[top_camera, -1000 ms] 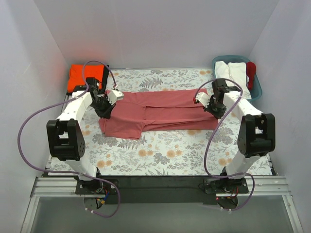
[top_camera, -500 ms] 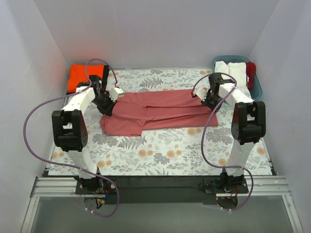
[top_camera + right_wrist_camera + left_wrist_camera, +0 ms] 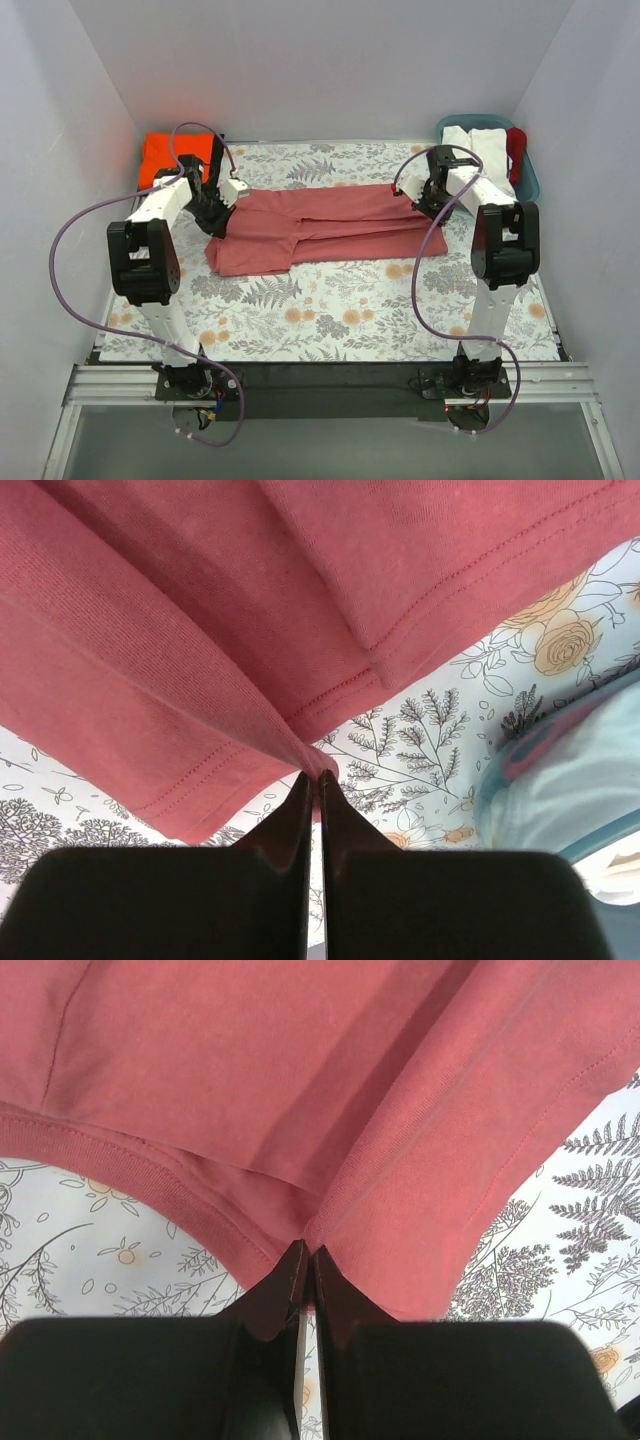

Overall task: Fold and stack the t-shirts
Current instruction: Fold the tshirt

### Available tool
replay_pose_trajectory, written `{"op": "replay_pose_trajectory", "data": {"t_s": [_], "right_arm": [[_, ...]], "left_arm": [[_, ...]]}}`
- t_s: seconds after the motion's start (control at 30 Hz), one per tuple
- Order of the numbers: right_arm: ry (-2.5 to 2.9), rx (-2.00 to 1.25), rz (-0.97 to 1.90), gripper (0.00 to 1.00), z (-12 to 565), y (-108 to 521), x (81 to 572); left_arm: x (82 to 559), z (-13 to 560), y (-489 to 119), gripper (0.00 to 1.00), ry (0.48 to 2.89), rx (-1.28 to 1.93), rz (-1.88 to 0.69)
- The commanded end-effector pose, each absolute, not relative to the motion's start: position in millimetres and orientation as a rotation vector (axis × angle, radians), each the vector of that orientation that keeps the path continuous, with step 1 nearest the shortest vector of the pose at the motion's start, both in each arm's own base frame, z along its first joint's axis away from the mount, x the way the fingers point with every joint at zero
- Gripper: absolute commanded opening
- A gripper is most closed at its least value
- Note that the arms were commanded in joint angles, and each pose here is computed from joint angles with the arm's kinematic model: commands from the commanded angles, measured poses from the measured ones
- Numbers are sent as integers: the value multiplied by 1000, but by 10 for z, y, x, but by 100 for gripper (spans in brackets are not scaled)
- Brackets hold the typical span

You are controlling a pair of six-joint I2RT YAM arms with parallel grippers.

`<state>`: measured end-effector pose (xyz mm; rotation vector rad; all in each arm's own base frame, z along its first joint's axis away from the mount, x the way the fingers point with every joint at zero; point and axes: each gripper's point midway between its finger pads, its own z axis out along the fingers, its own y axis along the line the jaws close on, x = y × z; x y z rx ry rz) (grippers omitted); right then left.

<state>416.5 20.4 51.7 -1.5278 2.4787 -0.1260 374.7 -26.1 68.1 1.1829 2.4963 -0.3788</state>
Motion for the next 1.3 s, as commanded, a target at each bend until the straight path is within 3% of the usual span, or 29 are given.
{"op": "replay_pose_trajectory", "data": {"t_s": [0.0, 0.3, 0.33, 0.4, 0.43, 0.47, 0.5, 0.63, 0.87, 1.13, 1.27], "right_arm": [[2445, -1567, -162, 1, 605, 151, 4258], [2449, -1538, -166, 1, 612, 164, 4333], [2446, -1527, -167, 13, 632, 172, 4363], [2454, -1503, -168, 22, 655, 170, 4373], [2451, -1486, -171, 35, 696, 180, 4377], [2466, -1450, -162, 36, 720, 192, 4355], [2469, -1431, -152, 37, 759, 192, 4329], [2469, -1350, -52, 38, 993, 306, 4077], [2623, -1186, 189, 37, 767, 421, 3697], [2730, -1143, 250, 39, 475, 416, 3556], [2749, -1133, 261, 38, 408, 421, 3551]], "left_arm": [[3912, 810, -219, 0, 2452, 1161, -320], [4037, 738, -173, 0, 2466, 1124, -279], [4063, 735, -166, 0, 2467, 1107, -274], [4138, 776, -157, 15, 2467, 1045, -250], [4177, 825, -150, 22, 2463, 1010, -242], [4197, 912, -120, 42, 2463, 932, -250], [4199, 978, -113, 47, 2453, 900, -262], [4018, 1131, -9, 49, 2479, 761, -373], [3501, 874, 160, 49, 2608, 494, -592], [3412, 626, 205, 50, 2630, 439, -581], [3390, 631, 163, 45, 2620, 440, -610]]}}
